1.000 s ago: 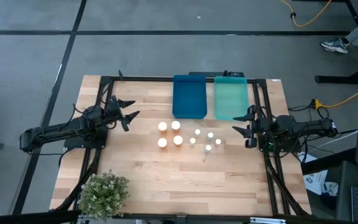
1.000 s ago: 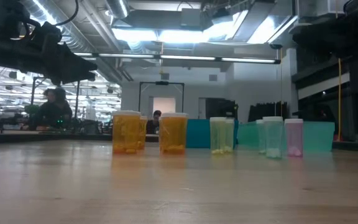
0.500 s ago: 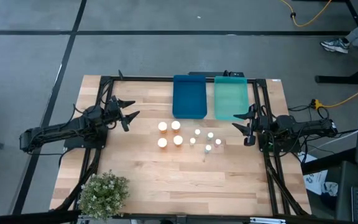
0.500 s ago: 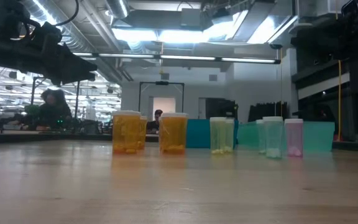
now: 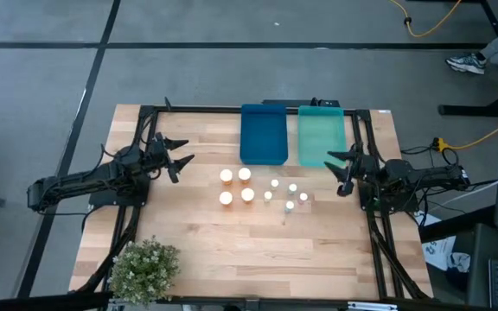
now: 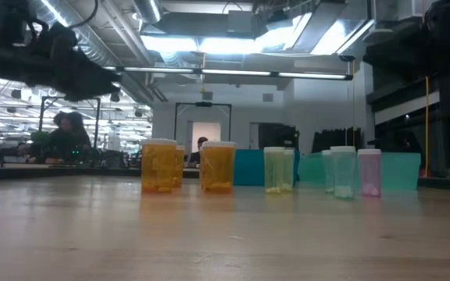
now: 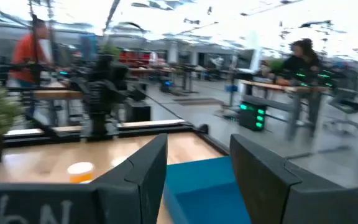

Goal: Pick and place medicine bottles into bin by pill shape (circle, oval)
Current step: Put the pink pill bottle into the green transparent bin

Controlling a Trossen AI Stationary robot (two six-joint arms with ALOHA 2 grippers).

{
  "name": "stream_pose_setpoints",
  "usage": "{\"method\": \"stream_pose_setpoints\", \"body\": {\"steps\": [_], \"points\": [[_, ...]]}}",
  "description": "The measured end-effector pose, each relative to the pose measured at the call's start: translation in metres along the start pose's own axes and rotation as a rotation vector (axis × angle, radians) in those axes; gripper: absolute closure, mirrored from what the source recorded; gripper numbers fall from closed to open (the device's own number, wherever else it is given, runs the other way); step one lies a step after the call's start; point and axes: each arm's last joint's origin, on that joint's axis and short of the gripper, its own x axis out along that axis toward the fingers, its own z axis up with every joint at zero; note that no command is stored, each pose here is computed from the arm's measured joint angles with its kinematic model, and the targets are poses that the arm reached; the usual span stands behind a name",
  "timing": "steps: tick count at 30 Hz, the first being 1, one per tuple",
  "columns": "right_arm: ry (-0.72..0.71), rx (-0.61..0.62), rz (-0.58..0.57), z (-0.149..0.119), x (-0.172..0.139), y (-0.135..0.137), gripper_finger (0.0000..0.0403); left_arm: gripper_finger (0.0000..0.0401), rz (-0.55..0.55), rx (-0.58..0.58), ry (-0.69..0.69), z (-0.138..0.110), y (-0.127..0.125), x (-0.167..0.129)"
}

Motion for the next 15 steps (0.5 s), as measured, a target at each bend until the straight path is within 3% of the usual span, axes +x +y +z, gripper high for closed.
{"method": "stream_pose_setpoints", "body": {"steps": [7,15], "points": [[0.078,0.098,-0.068,0.048,-0.002,-0.008,0.0226,0.0122,-0.021,0.013,-0.004,0.027,-0.003,0.003],[0.376,0.132,-0.095,0.096,0.019,-0.002,0.0226,0.0123,-0.072,0.079,0.118,0.059,-0.012,0.03]]}}
